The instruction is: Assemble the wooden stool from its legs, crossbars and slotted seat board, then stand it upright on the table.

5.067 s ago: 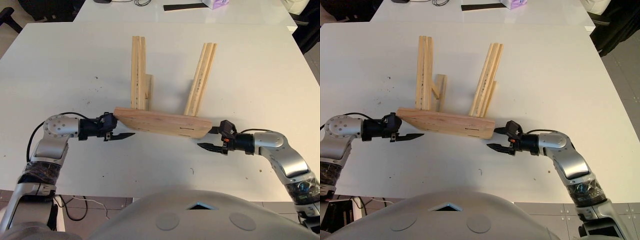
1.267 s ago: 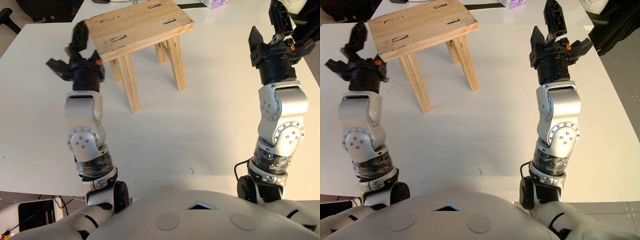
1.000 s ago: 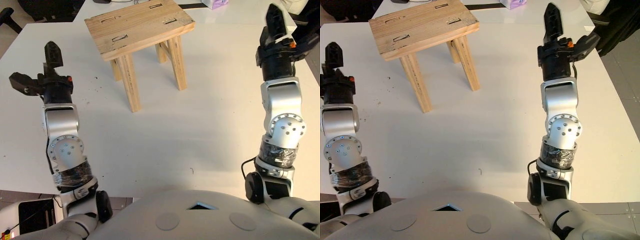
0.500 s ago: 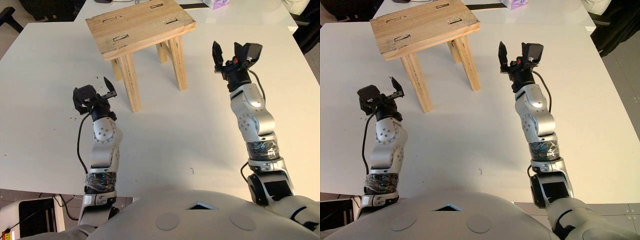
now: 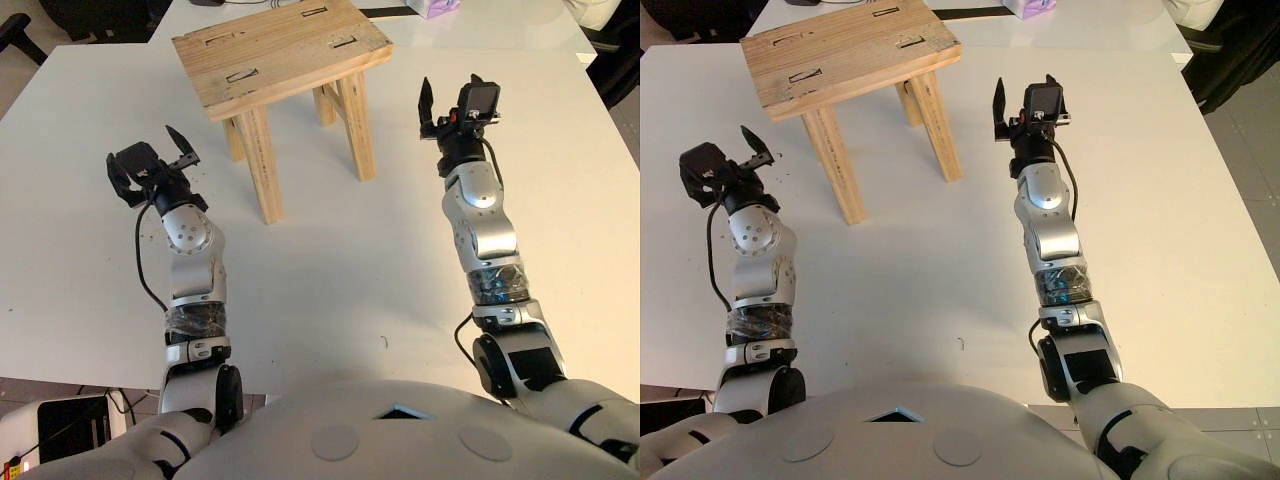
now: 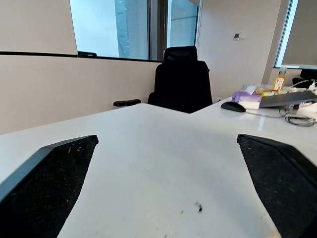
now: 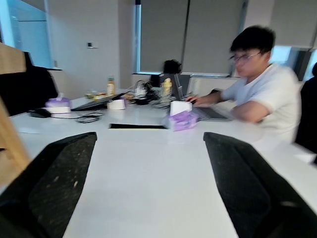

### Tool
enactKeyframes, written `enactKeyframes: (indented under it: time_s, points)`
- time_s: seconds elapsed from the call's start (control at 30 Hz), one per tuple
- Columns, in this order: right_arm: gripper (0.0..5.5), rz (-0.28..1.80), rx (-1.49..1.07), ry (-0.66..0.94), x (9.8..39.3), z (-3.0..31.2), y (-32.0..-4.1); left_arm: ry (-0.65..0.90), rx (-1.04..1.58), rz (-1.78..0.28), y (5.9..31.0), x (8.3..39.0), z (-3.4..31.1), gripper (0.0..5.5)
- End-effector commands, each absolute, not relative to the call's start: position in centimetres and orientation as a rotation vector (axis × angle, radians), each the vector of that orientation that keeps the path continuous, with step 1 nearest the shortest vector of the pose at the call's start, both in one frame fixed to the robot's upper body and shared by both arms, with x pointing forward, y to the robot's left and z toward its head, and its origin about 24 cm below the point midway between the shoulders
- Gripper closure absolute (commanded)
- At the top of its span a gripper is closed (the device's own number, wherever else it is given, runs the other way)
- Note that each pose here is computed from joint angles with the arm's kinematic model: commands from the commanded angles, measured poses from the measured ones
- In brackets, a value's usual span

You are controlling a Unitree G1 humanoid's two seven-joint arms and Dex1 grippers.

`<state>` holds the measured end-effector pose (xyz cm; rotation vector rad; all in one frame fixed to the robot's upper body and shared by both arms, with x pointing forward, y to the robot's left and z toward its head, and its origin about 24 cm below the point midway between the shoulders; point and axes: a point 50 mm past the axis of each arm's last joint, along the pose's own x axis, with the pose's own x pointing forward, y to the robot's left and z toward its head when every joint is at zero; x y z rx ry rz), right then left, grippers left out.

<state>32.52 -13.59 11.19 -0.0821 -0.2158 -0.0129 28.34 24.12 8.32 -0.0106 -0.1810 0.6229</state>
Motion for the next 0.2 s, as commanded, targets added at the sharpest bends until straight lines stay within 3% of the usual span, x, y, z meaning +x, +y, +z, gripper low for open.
enactKeyframes:
  time_s: [0.03, 0.2]
  points:
    - [1.51, -0.134, -0.059, -0.244, 32.4, 11.5, -14.0, -0.205, 0.01, 0.622, 24.2, 29.4, 9.9, 0.28]
    - [1.51, -0.193, -0.063, -0.273, 32.0, 12.1, -14.6, -0.25, 0.044, 0.58, 24.4, 30.7, 12.3, 0.28]
